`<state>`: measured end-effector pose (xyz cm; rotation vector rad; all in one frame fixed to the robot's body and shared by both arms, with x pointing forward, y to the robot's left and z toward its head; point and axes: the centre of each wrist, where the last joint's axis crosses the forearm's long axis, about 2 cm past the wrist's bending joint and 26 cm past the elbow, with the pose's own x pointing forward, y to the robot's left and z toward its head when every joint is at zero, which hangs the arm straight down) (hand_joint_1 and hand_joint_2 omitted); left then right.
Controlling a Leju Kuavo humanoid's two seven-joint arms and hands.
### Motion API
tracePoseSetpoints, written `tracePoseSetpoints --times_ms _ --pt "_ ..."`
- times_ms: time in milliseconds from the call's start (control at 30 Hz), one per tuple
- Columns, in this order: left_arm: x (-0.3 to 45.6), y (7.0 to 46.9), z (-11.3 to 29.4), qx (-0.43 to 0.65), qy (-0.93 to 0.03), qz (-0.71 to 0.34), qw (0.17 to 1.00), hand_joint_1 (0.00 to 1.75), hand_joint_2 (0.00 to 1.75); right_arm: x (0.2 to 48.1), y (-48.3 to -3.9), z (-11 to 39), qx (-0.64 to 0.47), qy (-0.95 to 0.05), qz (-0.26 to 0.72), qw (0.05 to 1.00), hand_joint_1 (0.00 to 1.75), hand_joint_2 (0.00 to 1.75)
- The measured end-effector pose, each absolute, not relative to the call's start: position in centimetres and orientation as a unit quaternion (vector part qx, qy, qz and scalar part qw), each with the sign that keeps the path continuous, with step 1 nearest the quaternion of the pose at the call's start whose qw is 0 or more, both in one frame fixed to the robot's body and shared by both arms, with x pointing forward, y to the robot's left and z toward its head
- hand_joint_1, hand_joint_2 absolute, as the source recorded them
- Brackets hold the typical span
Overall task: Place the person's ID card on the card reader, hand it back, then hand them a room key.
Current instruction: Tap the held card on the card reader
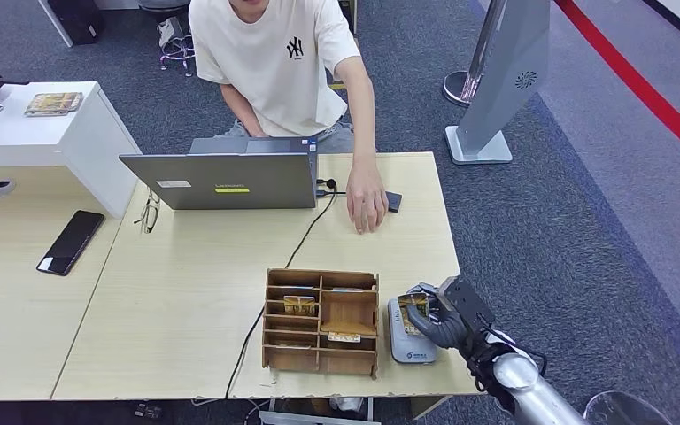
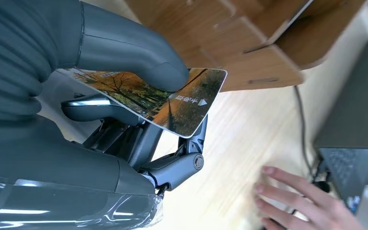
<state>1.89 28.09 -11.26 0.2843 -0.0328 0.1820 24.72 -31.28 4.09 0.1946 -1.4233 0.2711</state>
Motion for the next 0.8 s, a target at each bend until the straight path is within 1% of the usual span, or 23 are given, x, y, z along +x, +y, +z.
tracePoseSetpoints --times_ms 333,800 --pt "1.9 28.1 -11.3 0.144 -0.020 0.088 0.985 0.00 0.00 25.6 -29.6 5.4 0.103 -0.685 0.112 0.712 1.75 1.75" --pt "1.9 28.1 -11.3 0.145 -0.020 0.087 0.985 0.00 0.00 25.7 -29.3 5.7 0.106 -0.691 0.109 0.706 1.75 1.75"
